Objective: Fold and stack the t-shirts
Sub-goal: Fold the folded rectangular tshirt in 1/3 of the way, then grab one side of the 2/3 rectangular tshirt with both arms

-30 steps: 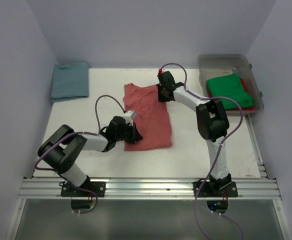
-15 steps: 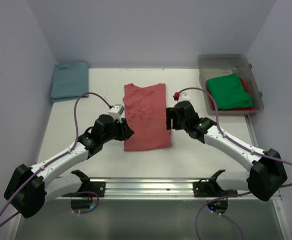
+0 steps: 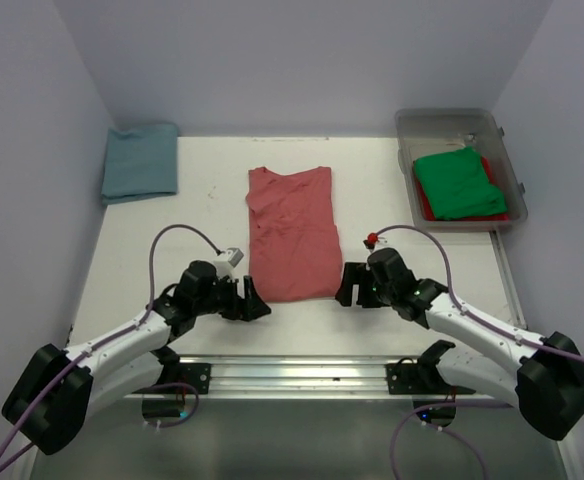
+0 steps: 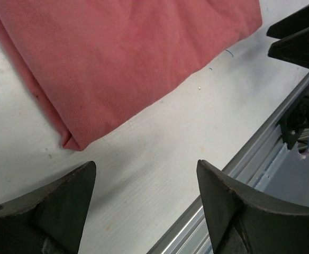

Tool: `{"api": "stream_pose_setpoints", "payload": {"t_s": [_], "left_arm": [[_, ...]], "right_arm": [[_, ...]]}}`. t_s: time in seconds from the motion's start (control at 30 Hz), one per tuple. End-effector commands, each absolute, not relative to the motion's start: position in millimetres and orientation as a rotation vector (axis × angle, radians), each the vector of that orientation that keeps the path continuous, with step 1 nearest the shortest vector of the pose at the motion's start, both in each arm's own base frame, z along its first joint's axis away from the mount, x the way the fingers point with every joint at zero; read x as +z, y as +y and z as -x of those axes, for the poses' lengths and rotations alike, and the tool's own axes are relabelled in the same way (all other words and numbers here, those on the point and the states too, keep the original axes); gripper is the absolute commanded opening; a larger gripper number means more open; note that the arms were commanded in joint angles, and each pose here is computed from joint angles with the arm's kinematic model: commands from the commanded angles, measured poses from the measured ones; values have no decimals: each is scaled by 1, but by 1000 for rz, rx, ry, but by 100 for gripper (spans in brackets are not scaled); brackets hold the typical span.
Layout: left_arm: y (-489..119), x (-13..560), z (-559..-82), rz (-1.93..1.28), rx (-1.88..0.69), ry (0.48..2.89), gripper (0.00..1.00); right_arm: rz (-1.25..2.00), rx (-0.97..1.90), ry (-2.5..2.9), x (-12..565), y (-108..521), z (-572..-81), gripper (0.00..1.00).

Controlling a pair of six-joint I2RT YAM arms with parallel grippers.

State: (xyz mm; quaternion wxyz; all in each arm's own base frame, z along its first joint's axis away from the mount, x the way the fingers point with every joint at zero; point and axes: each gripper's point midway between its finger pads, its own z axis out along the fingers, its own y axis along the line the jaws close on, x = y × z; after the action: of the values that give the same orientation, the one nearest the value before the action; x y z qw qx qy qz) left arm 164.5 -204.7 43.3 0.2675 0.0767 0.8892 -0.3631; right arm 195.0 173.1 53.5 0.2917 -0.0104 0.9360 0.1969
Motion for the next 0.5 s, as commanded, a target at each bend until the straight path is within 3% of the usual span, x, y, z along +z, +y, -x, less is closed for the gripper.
{"api": "stream_pose_setpoints", "payload": {"t_s": [0.0,0.13,0.27,0.47], "left_arm": [[-215,60,-165,-224,-1152,2295,81],[-198,31,-159,-138,-1183,2365,79],[-186,8,-159,-50,-1149,2451,71],[-180,-7,-165,11,-1069,2505,66]], "right_arm": [[-16,688,2464,58,197,-199,80],[-68,779,2445,52,209,-200,78],[-143,802,2441,42,210,-202,74],[-196,768,2420,32,205,-208,63]]}}
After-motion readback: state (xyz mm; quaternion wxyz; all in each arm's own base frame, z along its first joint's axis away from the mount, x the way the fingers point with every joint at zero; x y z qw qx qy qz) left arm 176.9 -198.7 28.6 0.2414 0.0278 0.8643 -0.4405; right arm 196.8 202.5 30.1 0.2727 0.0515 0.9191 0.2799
